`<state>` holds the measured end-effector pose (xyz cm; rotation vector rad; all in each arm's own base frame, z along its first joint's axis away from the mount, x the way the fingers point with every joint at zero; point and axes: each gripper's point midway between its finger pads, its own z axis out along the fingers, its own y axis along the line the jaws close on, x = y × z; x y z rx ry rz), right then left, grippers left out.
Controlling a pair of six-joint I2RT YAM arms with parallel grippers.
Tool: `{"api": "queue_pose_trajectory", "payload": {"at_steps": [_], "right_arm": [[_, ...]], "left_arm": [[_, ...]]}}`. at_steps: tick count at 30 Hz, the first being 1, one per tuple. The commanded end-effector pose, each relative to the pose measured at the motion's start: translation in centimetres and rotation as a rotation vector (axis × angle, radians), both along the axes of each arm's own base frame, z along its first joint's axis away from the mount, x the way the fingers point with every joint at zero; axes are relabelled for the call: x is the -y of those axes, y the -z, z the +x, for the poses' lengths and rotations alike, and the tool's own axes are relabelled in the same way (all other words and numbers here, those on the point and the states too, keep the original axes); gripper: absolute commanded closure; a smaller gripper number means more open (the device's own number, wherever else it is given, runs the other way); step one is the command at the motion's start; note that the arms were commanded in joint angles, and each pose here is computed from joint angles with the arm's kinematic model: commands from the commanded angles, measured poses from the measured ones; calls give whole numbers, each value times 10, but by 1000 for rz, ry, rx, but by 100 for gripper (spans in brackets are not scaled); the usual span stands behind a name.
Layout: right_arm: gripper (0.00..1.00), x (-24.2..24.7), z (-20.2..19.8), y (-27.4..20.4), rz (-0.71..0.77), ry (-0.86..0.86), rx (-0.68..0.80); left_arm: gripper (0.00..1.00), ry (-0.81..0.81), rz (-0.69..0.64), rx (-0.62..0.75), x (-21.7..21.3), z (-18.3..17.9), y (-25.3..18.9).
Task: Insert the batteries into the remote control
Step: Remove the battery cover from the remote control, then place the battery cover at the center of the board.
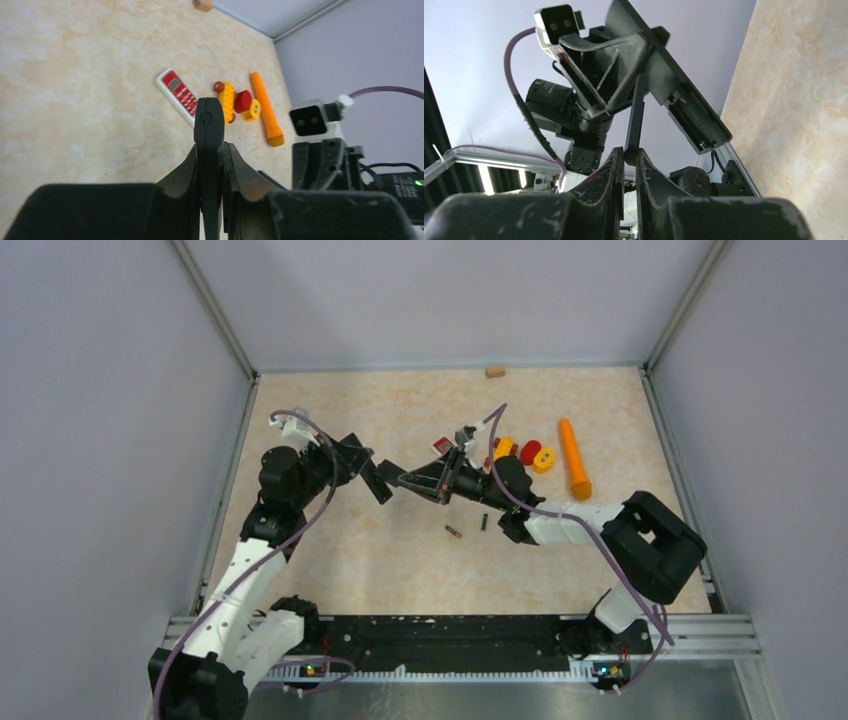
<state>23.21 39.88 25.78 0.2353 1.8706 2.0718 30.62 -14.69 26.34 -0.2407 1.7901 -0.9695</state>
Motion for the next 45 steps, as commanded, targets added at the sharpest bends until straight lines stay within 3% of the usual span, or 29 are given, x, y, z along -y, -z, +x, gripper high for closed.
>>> {"api": "queue_pose_trajectory", "payload": {"at_steps": [1,5,8,16,24,29,34,39,45], "right_arm": [[100,5,14,-22,47,56,78],[100,9,22,11,-70,81,22],[100,15,36,53,-238,104,-45],[100,40,92,134,-581,139,-125],[100,57,92,193,-759,138,-266],[80,70,89,201,-828,170,-282],[53,84,88,178,-836,223,-207],[48,96,74,159,-883,185,-95],[41,104,56,146,-1061,-25,276]], "left_arm": [[100,-131,88,-74,-23,5,25],[100,-283,149,-175,-50,8,58],[100,-291,151,-188,-52,7,65],[100,-46,94,-30,-12,-1,32],[100,102,55,117,8,-20,4],[100,214,17,242,22,-40,-16],[100,263,3,298,27,-51,-30],[100,251,7,317,25,-54,-40],[100,319,-1,371,31,-68,-52]]}}
